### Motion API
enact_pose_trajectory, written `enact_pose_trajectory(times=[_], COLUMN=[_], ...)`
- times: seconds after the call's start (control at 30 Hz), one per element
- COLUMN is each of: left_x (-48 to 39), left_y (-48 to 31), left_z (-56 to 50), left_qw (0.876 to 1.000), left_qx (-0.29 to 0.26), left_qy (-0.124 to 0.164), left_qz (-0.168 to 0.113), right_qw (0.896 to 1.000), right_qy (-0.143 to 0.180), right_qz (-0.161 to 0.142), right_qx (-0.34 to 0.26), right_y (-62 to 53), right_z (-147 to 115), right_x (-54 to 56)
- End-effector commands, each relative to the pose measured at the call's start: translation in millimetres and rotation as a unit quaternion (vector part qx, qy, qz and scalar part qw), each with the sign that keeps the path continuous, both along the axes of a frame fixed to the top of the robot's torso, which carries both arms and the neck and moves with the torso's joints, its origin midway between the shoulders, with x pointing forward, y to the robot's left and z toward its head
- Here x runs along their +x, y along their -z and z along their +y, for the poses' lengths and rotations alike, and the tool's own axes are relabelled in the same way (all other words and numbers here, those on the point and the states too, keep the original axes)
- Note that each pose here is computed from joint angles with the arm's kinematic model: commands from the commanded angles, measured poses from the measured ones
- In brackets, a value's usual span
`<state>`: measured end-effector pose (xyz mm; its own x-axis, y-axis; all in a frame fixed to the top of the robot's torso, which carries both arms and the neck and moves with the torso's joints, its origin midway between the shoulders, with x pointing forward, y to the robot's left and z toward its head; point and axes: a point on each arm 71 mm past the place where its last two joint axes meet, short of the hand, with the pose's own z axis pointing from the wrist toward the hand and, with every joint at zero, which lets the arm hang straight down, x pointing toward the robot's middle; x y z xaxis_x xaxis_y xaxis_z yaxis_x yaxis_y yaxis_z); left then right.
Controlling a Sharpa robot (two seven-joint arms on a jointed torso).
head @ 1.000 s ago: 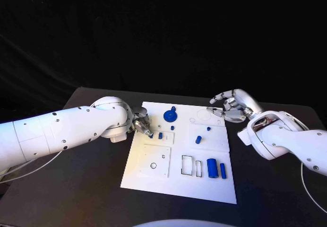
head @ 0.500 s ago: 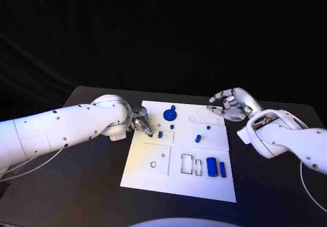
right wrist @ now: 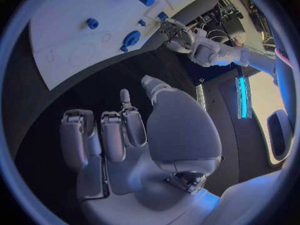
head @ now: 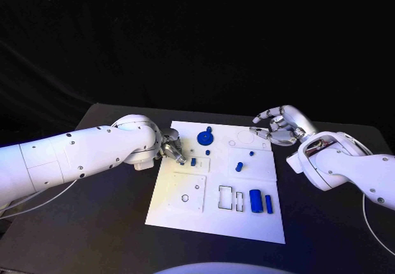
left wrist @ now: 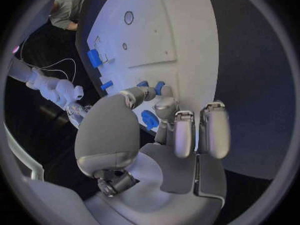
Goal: Assemble the parts on the task board
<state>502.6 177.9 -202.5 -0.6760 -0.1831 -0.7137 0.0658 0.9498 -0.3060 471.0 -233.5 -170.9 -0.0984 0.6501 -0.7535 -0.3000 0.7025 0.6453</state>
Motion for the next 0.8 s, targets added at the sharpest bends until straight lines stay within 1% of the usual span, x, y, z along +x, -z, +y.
enact_pose_trajectory(times=[0.03,0.23,0.47,0.8], left_x=[-3.0,-2.4,-0.1,1.7], left_y=[4.4,4.5,3.9,0.7], left_z=[-3.5,-3.1,-0.4,4.4], left_qw=[1.000,1.000,1.000,1.000], left_qx=[0.004,0.004,0.001,-0.011], left_qy=[0.009,0.008,-0.001,-0.015], left_qz=[0.014,0.014,0.006,-0.003], right_qw=[1.000,1.000,1.000,1.000], right_qy=[-0.007,-0.006,-0.006,-0.006], right_qz=[-0.002,-0.003,-0.003,-0.004], right_qx=[-0.002,-0.002,-0.002,-0.002], right_y=[-0.1,-0.1,-0.2,-0.3], right_z=[1.4,1.1,0.9,0.5], right_x=[-0.7,-0.7,-0.6,-0.4])
